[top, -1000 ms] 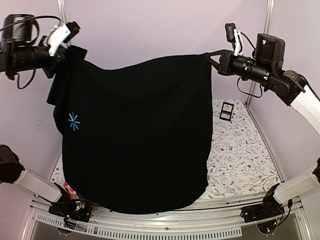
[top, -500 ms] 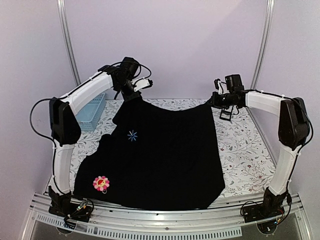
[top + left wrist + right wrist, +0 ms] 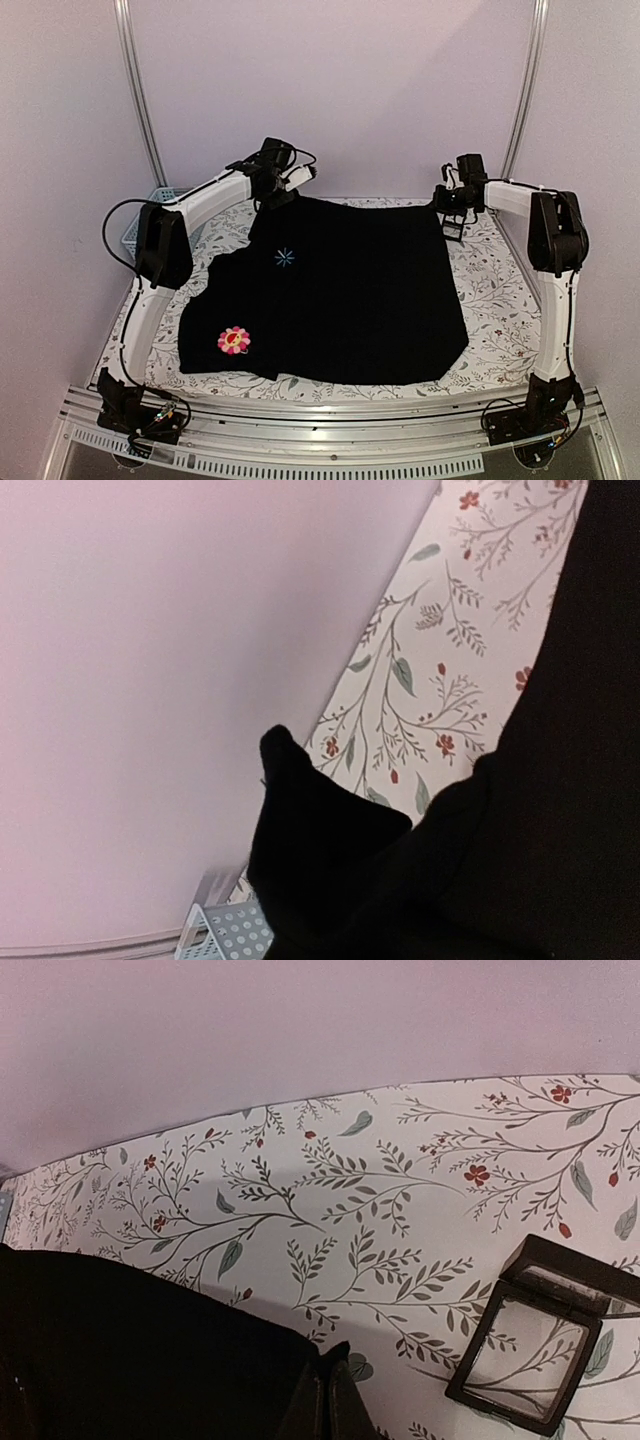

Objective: Pin the brooch onto the clothing
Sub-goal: Flatten out the clothing with brooches at the center of the board.

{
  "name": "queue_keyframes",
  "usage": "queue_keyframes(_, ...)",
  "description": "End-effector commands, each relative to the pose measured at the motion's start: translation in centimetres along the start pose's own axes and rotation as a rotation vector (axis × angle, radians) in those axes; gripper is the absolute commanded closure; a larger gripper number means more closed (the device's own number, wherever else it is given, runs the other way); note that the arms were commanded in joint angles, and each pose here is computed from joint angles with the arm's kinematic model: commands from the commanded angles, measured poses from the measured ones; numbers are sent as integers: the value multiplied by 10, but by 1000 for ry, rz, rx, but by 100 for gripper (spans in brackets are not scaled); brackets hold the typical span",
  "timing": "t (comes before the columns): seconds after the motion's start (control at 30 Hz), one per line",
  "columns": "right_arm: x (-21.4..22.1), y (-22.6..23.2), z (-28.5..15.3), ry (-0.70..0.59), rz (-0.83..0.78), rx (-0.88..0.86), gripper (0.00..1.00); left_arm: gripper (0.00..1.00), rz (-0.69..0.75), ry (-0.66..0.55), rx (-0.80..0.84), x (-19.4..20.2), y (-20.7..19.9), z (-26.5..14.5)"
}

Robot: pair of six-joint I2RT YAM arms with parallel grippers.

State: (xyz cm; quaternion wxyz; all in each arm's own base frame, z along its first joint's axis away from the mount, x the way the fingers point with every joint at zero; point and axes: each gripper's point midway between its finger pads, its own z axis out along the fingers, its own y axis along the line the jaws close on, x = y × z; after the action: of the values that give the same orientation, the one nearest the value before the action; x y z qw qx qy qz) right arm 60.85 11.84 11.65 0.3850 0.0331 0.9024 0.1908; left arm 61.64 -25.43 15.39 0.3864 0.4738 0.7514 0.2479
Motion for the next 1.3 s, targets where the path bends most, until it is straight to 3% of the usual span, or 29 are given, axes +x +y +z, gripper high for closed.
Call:
queue_keyframes(0.0, -22, -11, 4, -49, -26, 22, 100, 100, -117, -115, -208, -28, 58, -4)
queue_keyframes(0.13, -31, -10, 7, -73, -40, 25, 100, 99, -135, -145, -274, -33, 74, -1)
queue_keyframes(0.17, -32, -13, 7, -78, -39, 32, 100, 92, -128, -145, -278, -33, 74, 1)
queue_keyframes(0.23, -35, -14, 8, -91, -41, 43, 96, 64, -122, -136, -285, -31, 74, 2)
queue_keyframes(0.27, -37, -15, 8, -94, -42, 46, 89, 53, -119, -129, -287, -30, 74, 3)
queue_keyframes(0.33, -41, -13, 7, -94, -47, 48, 61, 34, -118, -113, -307, -26, 80, 2)
queue_keyframes(0.4, -48, -14, 3, -95, -52, 69, 46, 20, -130, -91, -330, -19, 90, 0)
queue_keyframes(0.5, -61, -16, -14, -112, -68, 123, 26, 8, -164, -45, -332, 1, 109, -9)
queue_keyframes(0.63, -64, -6, -48, -93, -113, 177, 24, 4, -216, -15, -169, 27, 112, -39)
queue_keyframes(0.77, -23, 28, -71, 16, -201, 177, 25, 5, -158, -7, 119, 58, 63, -87)
queue_keyframes(0.93, 62, 66, -93, 177, -217, 140, 30, 25, -107, 107, 326, 123, 4, -121)
queue_keyframes(1.07, 117, 61, -104, 276, -154, 195, 32, 27, -185, 169, 341, 160, -3, -98)
queue_keyframes(1.17, 153, 39, -111, 361, -111, 305, 31, 20, -179, 181, 346, 155, -8, -68)
queue_keyframes(1.27, 182, 20, -121, 417, -48, 375, 29, 16, -103, 160, 407, 136, -38, -41)
